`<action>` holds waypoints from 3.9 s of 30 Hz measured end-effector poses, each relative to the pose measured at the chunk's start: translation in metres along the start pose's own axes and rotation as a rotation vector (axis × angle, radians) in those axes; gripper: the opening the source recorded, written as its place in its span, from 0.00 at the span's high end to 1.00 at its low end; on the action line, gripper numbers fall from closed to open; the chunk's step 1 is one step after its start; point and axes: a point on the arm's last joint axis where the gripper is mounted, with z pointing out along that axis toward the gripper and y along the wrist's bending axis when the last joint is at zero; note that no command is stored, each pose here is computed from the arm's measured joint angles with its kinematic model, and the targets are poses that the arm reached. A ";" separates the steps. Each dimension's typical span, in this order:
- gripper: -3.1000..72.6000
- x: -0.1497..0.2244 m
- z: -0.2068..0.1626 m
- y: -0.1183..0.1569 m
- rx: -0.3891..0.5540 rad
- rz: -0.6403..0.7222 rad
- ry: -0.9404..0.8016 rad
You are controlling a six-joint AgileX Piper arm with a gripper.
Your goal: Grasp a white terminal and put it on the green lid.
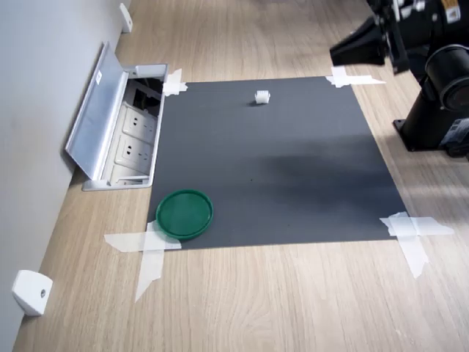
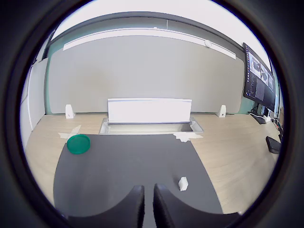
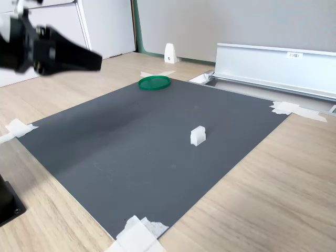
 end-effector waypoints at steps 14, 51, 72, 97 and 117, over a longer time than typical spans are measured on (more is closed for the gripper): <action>0.91 -0.059 0.053 0.000 -0.056 -0.075 0.551; 0.00 -0.048 0.158 -0.018 -0.154 -0.305 0.980; 0.00 -0.026 0.229 -0.066 -0.149 -0.313 1.085; 0.41 0.009 0.260 -0.071 -0.155 -0.335 1.127; 0.83 -0.026 0.241 0.002 -0.294 -0.430 1.053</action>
